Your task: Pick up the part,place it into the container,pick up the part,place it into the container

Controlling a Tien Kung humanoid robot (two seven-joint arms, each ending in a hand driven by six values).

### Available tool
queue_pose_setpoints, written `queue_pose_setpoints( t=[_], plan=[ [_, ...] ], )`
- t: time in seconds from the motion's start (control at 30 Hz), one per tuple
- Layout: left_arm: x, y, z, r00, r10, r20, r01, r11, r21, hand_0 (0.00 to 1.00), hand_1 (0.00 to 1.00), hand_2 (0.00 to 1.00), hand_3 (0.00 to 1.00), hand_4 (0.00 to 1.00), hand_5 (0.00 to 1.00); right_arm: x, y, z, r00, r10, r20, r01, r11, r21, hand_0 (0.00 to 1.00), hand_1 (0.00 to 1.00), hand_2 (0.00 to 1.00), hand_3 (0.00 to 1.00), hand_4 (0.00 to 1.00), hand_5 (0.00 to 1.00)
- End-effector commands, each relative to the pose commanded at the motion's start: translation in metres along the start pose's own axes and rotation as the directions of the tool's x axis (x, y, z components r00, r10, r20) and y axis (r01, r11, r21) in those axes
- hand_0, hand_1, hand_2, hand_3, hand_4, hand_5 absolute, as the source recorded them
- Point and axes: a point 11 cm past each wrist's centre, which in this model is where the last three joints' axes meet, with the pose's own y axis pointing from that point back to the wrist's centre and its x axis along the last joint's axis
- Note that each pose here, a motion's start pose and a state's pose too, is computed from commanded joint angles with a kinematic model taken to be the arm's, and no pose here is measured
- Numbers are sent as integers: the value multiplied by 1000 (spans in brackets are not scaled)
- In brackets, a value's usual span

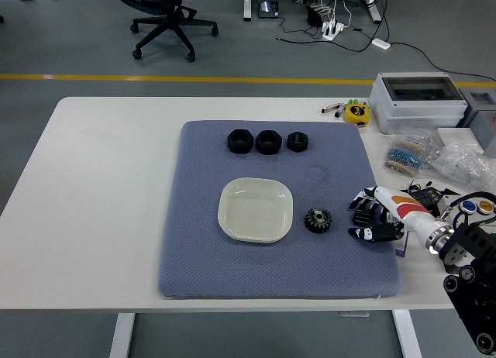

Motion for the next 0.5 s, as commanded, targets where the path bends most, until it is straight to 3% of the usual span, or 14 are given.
queue_pose_setpoints(
  t=[0.3,0.33,0.5],
  plan=[
    [0,0,-1,1000,0,5,0,1000,3,689,679,685,570,643,600,0,0,2,1000,16,-17,-16,1000,-6,216,360,477,530,882,271],
    [0,0,-2,1000,0,5,0,1000,3,689,679,684,570,643,601,1,1,2,1000,23,-18,-24,1000,-7,190,335,455,530,880,151],
    [0,0,-2,1000,0,6,0,1000,4,689,679,684,570,643,601,4,0,2,998,52,-18,-52,999,-8,190,335,455,530,880,151]
  ],
)
